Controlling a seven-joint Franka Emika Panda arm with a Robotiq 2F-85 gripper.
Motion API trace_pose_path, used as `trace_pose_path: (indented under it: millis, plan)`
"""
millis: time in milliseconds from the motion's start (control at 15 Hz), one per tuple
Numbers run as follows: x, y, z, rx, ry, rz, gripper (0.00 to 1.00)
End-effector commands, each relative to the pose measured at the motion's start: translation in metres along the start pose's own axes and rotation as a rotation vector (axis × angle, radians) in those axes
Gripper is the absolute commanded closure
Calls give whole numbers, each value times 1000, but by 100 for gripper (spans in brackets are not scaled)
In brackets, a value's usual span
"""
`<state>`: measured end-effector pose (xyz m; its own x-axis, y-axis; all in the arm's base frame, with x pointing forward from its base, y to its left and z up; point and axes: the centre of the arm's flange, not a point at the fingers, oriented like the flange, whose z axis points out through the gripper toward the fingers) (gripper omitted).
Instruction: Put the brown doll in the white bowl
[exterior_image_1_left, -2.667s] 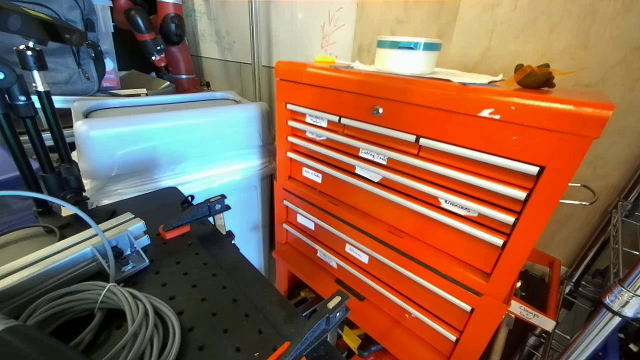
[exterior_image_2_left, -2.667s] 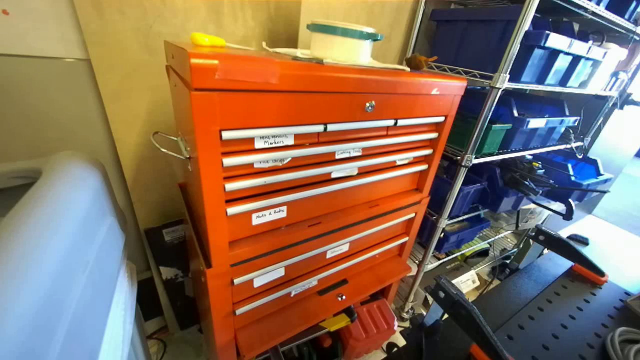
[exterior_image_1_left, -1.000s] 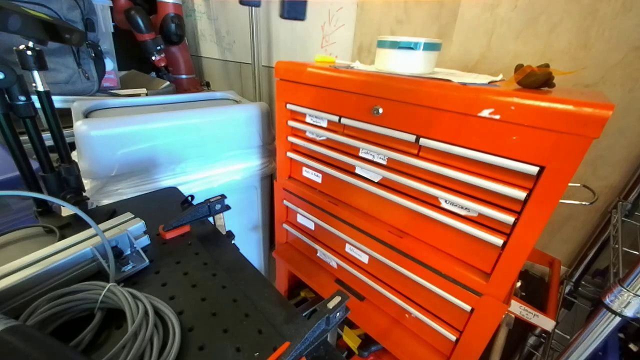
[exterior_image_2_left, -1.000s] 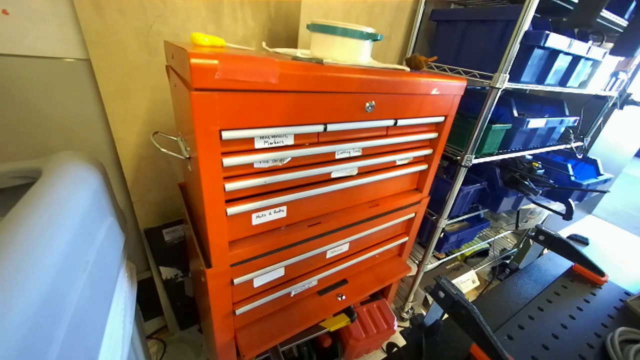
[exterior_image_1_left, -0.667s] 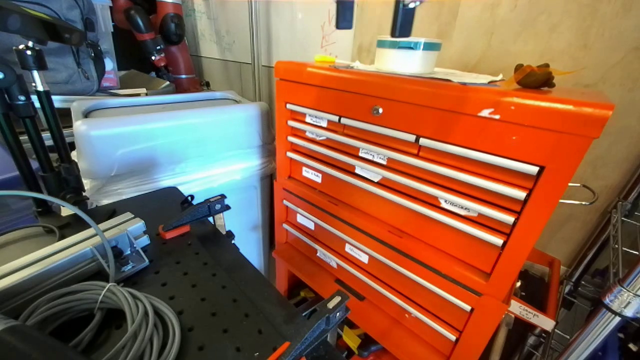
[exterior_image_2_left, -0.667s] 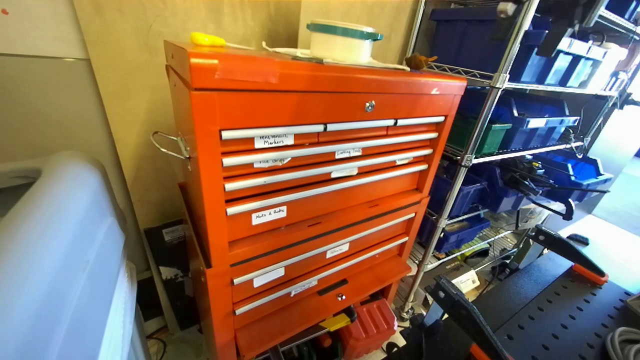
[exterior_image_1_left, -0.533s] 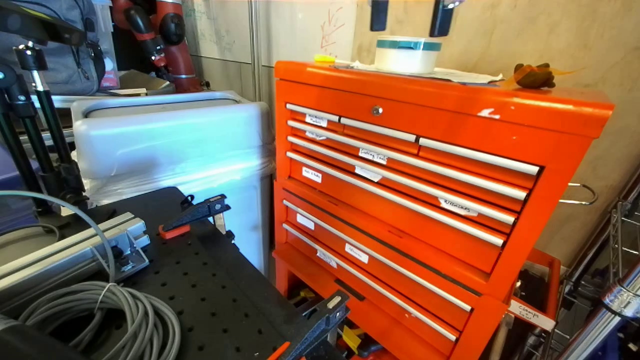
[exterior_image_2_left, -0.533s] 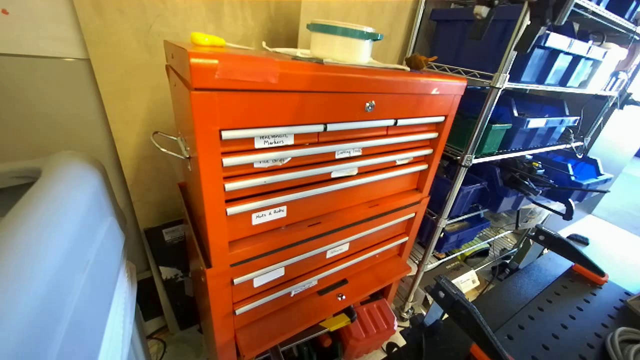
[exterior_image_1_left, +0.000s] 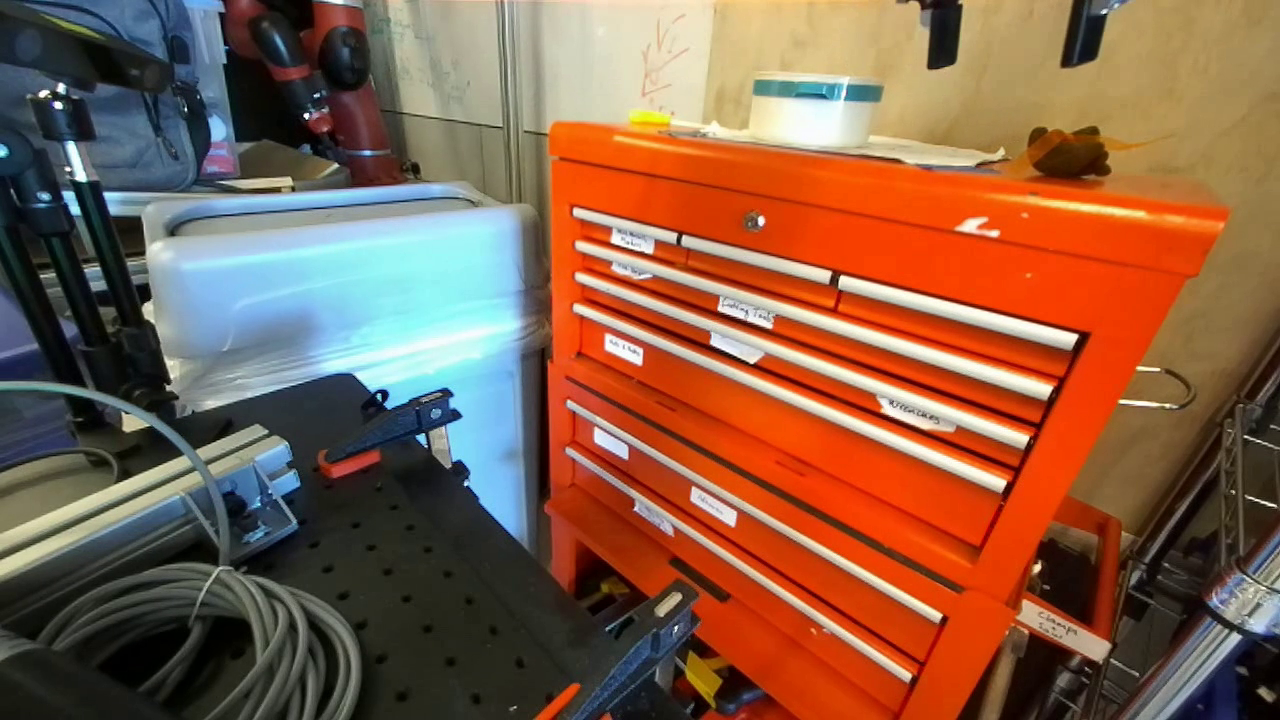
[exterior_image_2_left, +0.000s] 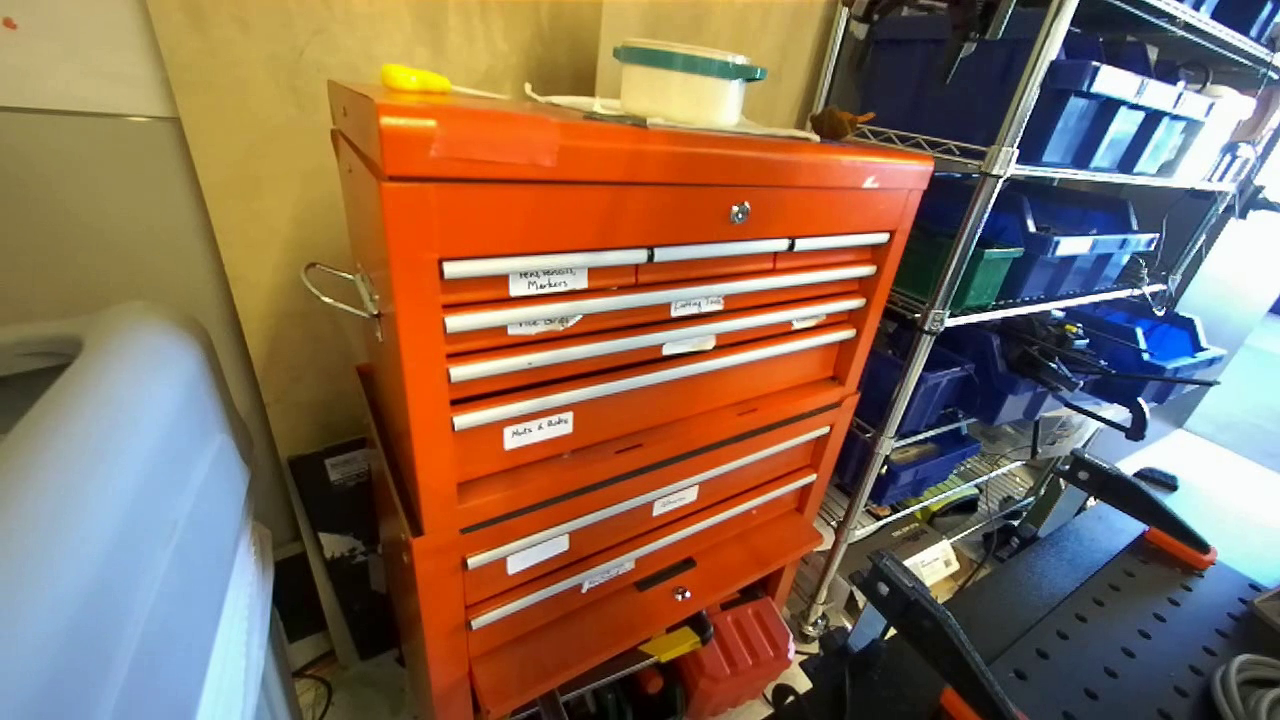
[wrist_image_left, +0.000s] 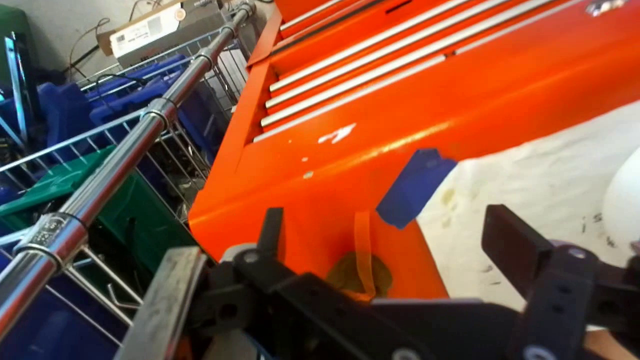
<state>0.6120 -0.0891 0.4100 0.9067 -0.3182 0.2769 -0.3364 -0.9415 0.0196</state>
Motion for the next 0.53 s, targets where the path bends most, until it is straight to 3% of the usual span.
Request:
trace_pose_path:
  millis: [0, 200, 467]
  plan:
    - [54, -3, 19, -19, 78, 84, 0]
    - [73, 2, 36, 2, 139, 177, 0]
    - [83, 1, 70, -19, 149, 237, 0]
